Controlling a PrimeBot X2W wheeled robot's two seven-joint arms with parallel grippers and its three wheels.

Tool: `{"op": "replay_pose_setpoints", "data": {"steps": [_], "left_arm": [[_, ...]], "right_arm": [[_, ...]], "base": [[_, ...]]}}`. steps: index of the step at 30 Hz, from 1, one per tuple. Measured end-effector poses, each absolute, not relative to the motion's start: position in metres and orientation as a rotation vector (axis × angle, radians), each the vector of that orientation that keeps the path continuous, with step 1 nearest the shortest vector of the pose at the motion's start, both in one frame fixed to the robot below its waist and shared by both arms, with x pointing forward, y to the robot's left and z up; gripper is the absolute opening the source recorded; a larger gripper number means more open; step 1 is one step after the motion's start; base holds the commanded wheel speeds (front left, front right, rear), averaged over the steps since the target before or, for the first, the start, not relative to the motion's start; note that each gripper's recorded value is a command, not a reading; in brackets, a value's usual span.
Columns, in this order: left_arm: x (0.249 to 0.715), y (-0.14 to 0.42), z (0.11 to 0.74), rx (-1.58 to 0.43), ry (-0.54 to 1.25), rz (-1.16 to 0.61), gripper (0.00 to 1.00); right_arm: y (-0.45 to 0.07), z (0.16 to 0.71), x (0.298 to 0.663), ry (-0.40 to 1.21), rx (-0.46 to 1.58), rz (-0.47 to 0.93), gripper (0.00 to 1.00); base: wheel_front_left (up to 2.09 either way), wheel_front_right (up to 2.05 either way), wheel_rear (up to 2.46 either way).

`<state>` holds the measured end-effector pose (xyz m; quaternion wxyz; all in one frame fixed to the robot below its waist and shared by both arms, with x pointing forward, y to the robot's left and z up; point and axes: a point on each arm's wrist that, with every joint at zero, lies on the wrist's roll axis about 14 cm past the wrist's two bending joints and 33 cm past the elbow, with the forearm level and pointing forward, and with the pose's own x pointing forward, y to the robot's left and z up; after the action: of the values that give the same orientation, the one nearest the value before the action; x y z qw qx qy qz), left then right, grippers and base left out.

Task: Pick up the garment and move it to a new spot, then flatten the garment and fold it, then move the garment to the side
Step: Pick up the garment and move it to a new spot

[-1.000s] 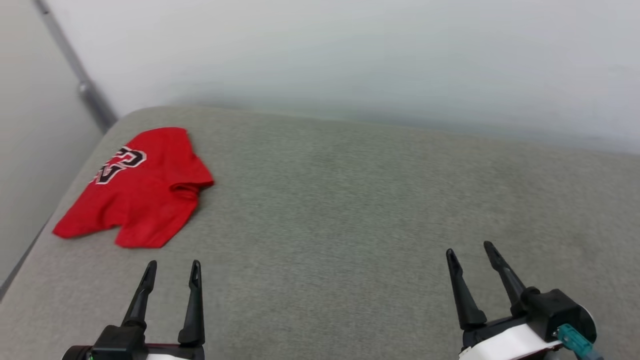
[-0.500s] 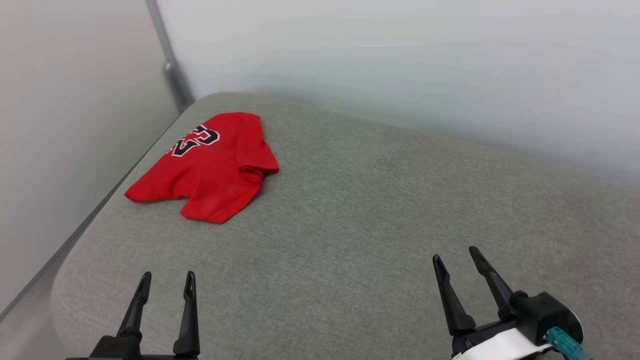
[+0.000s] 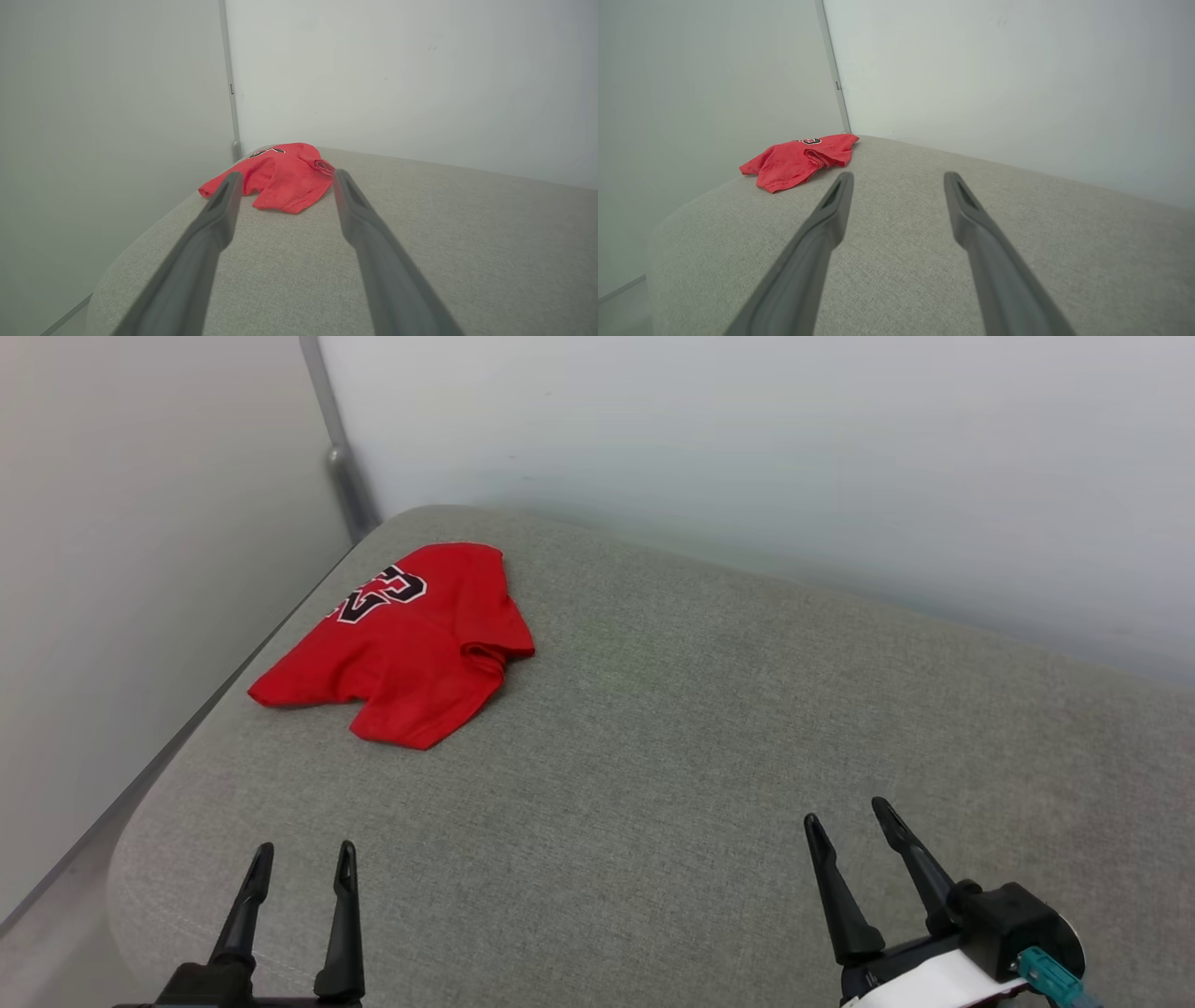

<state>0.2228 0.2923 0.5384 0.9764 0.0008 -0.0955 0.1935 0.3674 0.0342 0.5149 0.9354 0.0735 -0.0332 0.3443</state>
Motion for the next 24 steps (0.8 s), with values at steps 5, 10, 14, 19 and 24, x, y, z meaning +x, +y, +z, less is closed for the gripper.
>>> {"op": "replay_pose_setpoints", "data": {"steps": [5,10,14,19,24], "left_arm": [[0.233,0.294,0.537,-0.019,-0.187,0.384,1.0],[0.264,0.296,0.545,0.001,-0.192,0.338,1.0],[0.3,0.298,0.535,0.009,-0.139,0.252,1.0],[0.357,0.322,0.535,0.035,-0.072,0.152,1.0],[0.419,0.356,0.538,0.072,0.084,0.104,1.0]], "right_arm": [[0.031,0.509,0.372,-0.059,0.145,0.692,1.0],[0.022,0.504,0.388,-0.063,0.125,0.66,1.0],[0.013,0.496,0.404,-0.059,0.113,0.626,1.0],[0.0,0.478,0.422,-0.038,0.094,0.584,1.0],[-0.018,0.462,0.441,-0.021,0.086,0.525,1.0]], "base": [[0.0,0.0,0.0],[0.0,0.0,0.0],[0.0,0.0,0.0],[0.0,0.0,0.0],[0.0,0.0,0.0]]}}
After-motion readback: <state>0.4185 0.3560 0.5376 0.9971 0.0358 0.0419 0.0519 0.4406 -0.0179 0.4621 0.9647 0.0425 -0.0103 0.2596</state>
